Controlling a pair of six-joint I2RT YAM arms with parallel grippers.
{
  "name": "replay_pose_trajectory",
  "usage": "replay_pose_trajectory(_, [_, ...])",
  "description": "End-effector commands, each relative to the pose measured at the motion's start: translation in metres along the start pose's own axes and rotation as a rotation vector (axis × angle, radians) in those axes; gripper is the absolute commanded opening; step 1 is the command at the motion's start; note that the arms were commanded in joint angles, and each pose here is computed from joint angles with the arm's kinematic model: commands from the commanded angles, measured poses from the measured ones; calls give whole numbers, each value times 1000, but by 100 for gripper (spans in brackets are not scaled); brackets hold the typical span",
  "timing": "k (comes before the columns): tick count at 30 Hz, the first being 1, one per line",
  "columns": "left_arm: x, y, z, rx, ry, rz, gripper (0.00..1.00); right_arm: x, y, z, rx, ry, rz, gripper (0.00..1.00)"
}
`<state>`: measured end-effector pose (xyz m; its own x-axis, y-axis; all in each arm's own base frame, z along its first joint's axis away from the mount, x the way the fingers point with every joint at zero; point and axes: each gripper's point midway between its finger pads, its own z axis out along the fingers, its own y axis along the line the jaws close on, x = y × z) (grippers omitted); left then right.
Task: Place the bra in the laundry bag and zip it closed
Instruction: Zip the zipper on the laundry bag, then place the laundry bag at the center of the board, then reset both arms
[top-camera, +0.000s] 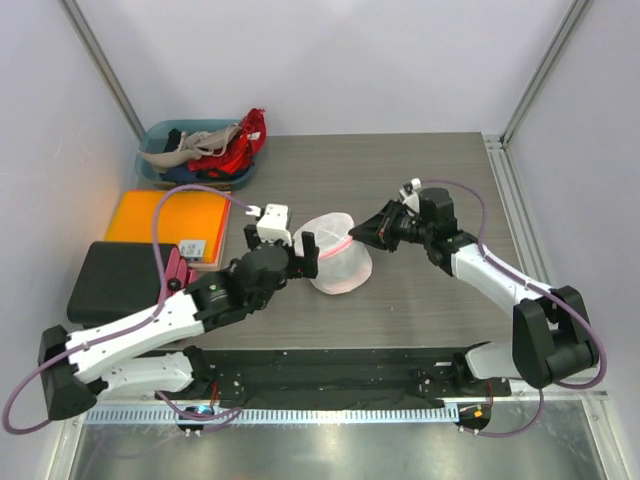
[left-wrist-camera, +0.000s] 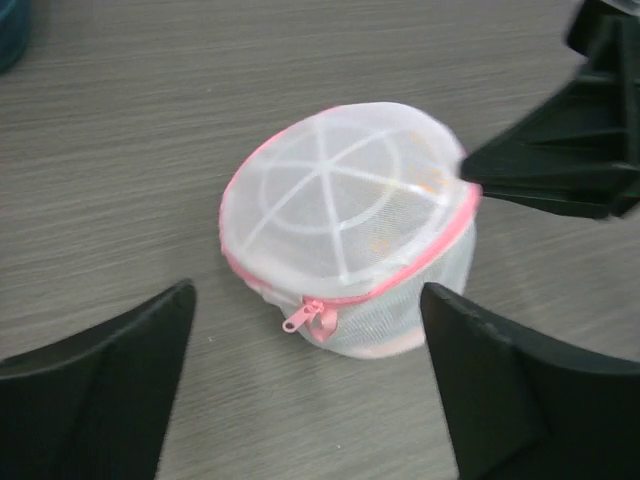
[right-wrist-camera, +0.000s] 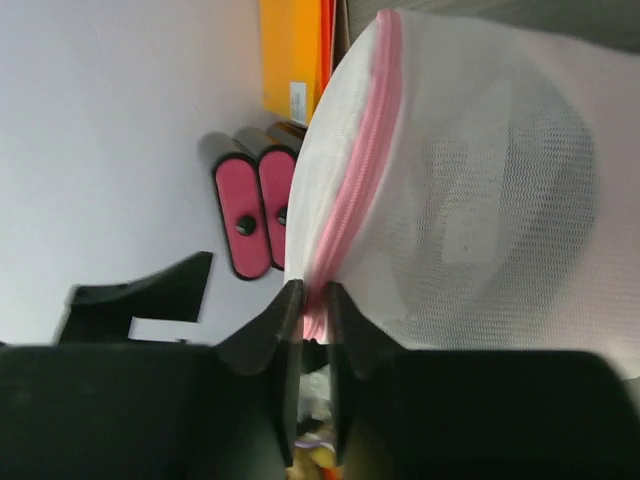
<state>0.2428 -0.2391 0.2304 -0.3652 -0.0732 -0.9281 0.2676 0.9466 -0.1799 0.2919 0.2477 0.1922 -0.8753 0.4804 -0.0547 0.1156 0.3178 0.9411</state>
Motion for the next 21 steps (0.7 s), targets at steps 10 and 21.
replay_pose_trajectory(10, [15,-33,-41,341,26,-264,100,-25,-70,-99,657,-238,-534,100])
replay_pose_trajectory(21, [74,-24,-42,474,-36,-467,100,-16,-129,-117,659,-414,-490,100])
